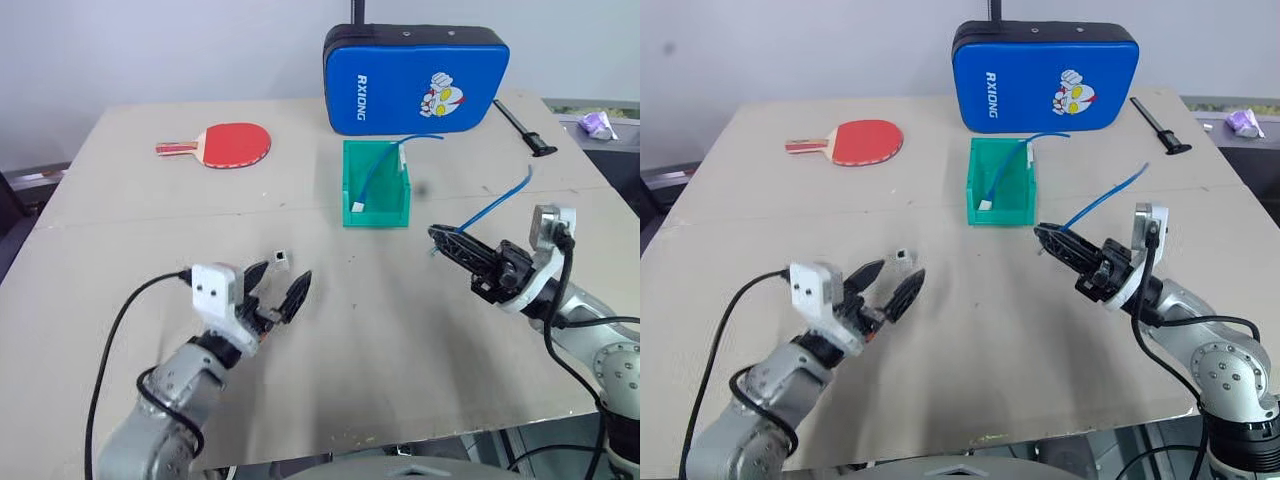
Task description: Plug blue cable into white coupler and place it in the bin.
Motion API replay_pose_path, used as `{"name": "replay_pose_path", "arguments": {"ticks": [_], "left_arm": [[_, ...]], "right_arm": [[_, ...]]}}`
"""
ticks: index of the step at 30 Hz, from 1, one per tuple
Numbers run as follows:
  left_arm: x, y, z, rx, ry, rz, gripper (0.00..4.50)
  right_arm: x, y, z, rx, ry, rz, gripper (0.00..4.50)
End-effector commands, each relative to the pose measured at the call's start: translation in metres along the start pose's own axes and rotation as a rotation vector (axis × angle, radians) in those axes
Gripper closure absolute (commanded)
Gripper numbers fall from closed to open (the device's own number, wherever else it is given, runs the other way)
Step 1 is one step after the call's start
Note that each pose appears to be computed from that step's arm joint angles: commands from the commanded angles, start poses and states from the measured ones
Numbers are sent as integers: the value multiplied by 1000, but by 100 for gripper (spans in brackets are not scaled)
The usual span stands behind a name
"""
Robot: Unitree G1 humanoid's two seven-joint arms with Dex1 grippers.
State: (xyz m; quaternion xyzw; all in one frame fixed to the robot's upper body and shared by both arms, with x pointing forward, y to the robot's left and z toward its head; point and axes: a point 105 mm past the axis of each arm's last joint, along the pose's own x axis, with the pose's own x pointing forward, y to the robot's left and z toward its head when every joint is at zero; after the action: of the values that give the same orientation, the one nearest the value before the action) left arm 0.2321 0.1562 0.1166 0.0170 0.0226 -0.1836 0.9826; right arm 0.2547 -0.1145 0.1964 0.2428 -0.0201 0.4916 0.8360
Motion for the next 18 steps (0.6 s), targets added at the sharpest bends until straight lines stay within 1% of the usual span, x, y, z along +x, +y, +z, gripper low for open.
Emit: {"name": "replay_pose_path", "arguments": {"ticks": [1, 2, 5, 7, 8, 12, 14, 16, 17, 18], "left_arm": [[12, 25, -19, 205, -7, 263, 6], [15, 28, -23, 223, -11, 311, 6], [27, 25, -34, 264, -14, 324, 6], [35, 29, -44, 311, 8, 333, 6], [39, 34, -49, 309, 17, 355, 6], [59, 37, -54, 336, 15, 347, 6], [64, 38, -57, 330, 18, 344, 6], [70, 34, -61, 333, 21, 298, 6], [71, 33, -65, 287, 32, 280, 6], [72, 30, -68, 260, 35, 266, 29]], "right_arm": [[7, 9, 6, -96, -5, 77, 435], [7, 9, 6, -105, -5, 81, 435], [8, 9, 7, -121, -7, 86, 435], [8, 10, 8, -127, -6, 90, 435], [8, 11, 8, -130, -7, 90, 435], [9, 11, 9, -134, -11, 89, 435], [9, 12, 8, -135, -12, 87, 435], [9, 12, 9, -137, -14, 84, 435], [10, 13, 9, -144, -14, 83, 435], [10, 13, 9, -156, -14, 82, 435]]}}
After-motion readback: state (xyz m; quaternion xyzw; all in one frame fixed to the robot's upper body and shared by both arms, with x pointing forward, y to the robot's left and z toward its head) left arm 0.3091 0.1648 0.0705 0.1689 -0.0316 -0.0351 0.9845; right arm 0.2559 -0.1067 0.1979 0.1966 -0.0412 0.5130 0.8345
